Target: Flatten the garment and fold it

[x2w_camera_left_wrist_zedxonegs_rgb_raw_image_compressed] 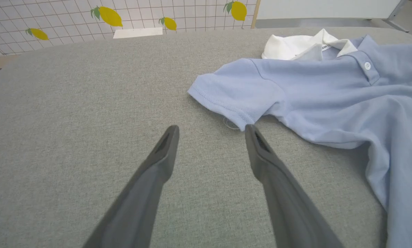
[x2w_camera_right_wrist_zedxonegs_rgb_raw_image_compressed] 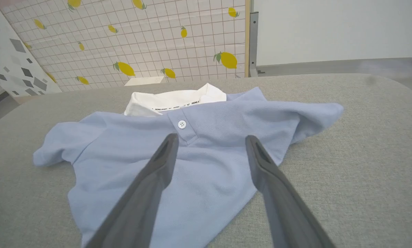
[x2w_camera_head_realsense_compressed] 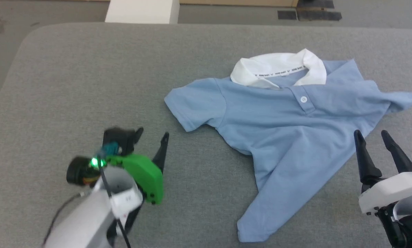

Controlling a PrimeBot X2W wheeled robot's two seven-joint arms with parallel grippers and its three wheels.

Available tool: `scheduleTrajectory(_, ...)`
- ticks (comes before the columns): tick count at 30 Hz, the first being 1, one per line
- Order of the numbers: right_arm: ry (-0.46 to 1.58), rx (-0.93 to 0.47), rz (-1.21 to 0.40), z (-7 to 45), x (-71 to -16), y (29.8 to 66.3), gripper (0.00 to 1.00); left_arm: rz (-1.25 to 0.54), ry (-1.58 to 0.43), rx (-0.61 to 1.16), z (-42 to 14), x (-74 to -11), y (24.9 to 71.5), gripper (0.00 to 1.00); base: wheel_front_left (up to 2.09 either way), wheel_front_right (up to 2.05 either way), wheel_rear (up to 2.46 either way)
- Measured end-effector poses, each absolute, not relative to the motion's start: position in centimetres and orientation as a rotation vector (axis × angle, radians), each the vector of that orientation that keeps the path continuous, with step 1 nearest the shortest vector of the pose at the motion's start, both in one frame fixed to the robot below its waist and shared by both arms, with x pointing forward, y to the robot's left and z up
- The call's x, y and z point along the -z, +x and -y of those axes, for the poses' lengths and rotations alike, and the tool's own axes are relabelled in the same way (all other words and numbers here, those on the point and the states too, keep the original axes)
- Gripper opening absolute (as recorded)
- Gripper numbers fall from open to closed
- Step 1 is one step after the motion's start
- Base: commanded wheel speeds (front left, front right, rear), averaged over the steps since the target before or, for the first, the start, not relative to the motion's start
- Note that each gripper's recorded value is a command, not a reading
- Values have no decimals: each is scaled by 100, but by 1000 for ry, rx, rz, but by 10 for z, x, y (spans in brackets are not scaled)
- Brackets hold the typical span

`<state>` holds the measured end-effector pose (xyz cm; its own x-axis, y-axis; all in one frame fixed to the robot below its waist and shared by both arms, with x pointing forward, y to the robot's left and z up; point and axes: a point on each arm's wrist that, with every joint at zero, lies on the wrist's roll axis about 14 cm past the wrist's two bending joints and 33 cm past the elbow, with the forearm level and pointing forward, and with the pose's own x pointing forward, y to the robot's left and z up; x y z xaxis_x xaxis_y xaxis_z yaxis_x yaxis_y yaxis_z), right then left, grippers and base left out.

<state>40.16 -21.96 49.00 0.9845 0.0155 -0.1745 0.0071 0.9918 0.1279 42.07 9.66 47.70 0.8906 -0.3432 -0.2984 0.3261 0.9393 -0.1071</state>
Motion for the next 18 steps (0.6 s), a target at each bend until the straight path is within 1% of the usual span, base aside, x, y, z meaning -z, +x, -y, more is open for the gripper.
scheduleTrajectory(7, 117, 41, -207, 230, -479, 400, 100, -471, 8, 375, -86, -473, 471, 100, 0, 0, 0)
scheduleTrajectory(13, 116, 71, -232, 236, -469, 396, 100, -629, 88, 397, -83, -450, 509, 100, 0, 0, 0)
scheduleTrajectory(18, 113, 104, -249, 245, -463, 392, 100, -705, 140, 369, -88, -432, 536, 100, 0, 0, 0)
